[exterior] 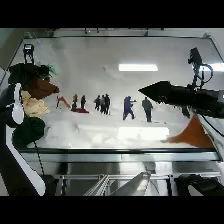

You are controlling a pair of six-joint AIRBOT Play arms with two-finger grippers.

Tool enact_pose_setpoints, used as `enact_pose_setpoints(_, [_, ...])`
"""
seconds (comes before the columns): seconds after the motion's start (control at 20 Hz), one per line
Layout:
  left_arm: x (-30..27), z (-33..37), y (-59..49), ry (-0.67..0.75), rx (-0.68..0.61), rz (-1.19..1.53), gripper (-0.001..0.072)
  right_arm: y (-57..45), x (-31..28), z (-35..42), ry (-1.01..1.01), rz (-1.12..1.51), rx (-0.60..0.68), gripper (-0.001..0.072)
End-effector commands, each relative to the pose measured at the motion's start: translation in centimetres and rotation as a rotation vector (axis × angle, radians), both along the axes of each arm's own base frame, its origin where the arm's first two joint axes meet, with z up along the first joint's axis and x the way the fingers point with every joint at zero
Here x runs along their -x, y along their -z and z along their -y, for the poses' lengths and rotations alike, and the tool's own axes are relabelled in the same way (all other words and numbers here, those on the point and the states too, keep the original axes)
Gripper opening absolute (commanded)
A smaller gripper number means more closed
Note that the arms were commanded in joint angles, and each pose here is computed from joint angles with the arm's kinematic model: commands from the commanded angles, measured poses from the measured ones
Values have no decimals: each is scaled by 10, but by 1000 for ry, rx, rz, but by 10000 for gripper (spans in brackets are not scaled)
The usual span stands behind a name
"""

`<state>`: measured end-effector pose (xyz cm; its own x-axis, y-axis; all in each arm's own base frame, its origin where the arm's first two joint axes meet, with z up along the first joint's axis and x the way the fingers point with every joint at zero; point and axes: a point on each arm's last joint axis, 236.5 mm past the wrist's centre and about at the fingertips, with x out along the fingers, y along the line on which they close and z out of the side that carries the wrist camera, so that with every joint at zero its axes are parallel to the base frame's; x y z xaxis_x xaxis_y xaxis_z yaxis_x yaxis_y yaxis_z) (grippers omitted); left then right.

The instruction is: Fold the shirts.

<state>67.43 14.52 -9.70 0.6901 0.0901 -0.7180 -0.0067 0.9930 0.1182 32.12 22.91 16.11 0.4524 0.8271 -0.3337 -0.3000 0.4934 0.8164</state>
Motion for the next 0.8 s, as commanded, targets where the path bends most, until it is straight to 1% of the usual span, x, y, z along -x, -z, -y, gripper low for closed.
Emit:
enact_pose_setpoints(0.0, [10, 5, 17, 8, 16, -65, 46, -1, 0, 0, 1, 1, -4, 24])
enact_pose_setpoints(0.05, [12, 9, 15, 16, 20, -77, 32, -1, 0, 0, 0, 3, -3, 24])
enact_pose_setpoints(0.2, [3, 37, -23, 62, 10, -28, 31, -1, 0, 0, -6, 15, 4, 24])
enact_pose_setpoints(0.35, [-8, 81, -107, 162, -51, 96, 31, -1, 0, 0, -5, 16, 4, 24])
enact_pose_setpoints(0.45, [-5, 117, -163, 214, -61, 170, 31, -1, 0, 0, -6, 15, 4, 24])
enact_pose_setpoints(0.5, [-1, 139, -187, 245, -45, 202, 31, -1, 0, 0, -7, 15, 4, 24])
enact_pose_setpoints(0.55, [6, 164, -208, 283, -14, 219, 31, -1, 0, 0, -6, 15, 4, 24])
enact_pose_setpoints(0.6, [19, 194, -224, 327, 48, 213, 31, -1, 0, 0, -7, 15, 4, 25])
enact_pose_setpoints(0.75, [79, 286, -237, 490, 284, 84, 31, 0, 0, 0, -6, 16, 8, 24])
